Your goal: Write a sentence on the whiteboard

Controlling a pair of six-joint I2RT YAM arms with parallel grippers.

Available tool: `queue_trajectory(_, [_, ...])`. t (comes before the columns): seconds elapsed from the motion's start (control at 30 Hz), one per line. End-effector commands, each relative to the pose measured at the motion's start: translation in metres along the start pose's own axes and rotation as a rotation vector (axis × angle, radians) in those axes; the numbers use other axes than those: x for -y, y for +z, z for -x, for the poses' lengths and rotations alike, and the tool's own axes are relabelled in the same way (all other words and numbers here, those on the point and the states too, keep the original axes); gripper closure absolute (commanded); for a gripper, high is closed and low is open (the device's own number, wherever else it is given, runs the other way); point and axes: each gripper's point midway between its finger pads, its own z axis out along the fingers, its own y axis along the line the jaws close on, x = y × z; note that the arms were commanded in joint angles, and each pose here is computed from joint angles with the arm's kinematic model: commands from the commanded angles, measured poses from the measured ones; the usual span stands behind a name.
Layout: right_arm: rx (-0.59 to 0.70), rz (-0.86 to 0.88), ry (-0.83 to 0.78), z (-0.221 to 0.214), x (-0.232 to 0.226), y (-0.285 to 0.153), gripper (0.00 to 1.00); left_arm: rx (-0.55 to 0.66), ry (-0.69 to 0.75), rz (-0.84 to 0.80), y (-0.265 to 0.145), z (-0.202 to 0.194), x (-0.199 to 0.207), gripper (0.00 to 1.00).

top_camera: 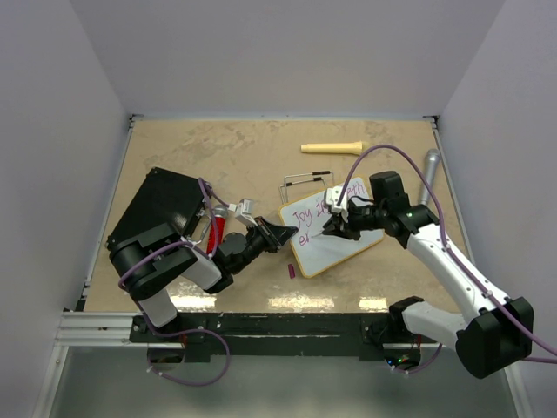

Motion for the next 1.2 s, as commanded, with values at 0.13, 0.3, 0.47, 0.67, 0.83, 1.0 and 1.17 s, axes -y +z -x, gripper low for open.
queue_trajectory(0.13, [0.038,-0.009,-0.047,0.0083,-0.0008,-0.0041,1.00,0.034,0.069,-0.044,-0.0029,0.0088,0.0098,1.00])
queue_trajectory(0.3, [0.039,-0.008,-0.051,0.0076,-0.0011,-0.0037,1.00,0.036,0.071,-0.043,-0.0032,0.0094,0.0094,1.00])
queue_trajectory(0.47, [0.039,-0.004,-0.050,0.0071,-0.0017,-0.0032,1.00,0.034,0.071,-0.041,-0.0039,0.0089,0.0084,1.00])
queue_trajectory(0.67, [0.039,-0.001,-0.051,0.0066,-0.0025,-0.0032,1.00,0.035,0.072,-0.042,-0.0043,0.0093,0.0088,1.00])
queue_trajectory(0.83, [0.040,0.000,-0.051,0.0067,-0.0024,-0.0029,1.00,0.036,0.074,-0.043,-0.0044,0.0096,0.0092,1.00])
queue_trajectory(1.0, [0.038,-0.001,-0.050,0.0062,-0.0022,-0.0027,1.00,0.035,0.075,-0.042,-0.0051,0.0094,0.0086,1.00])
queue_trajectory(1.17, [0.037,-0.001,-0.050,0.0063,-0.0026,-0.0028,1.00,0.035,0.077,-0.044,-0.0053,0.0092,0.0094,1.00])
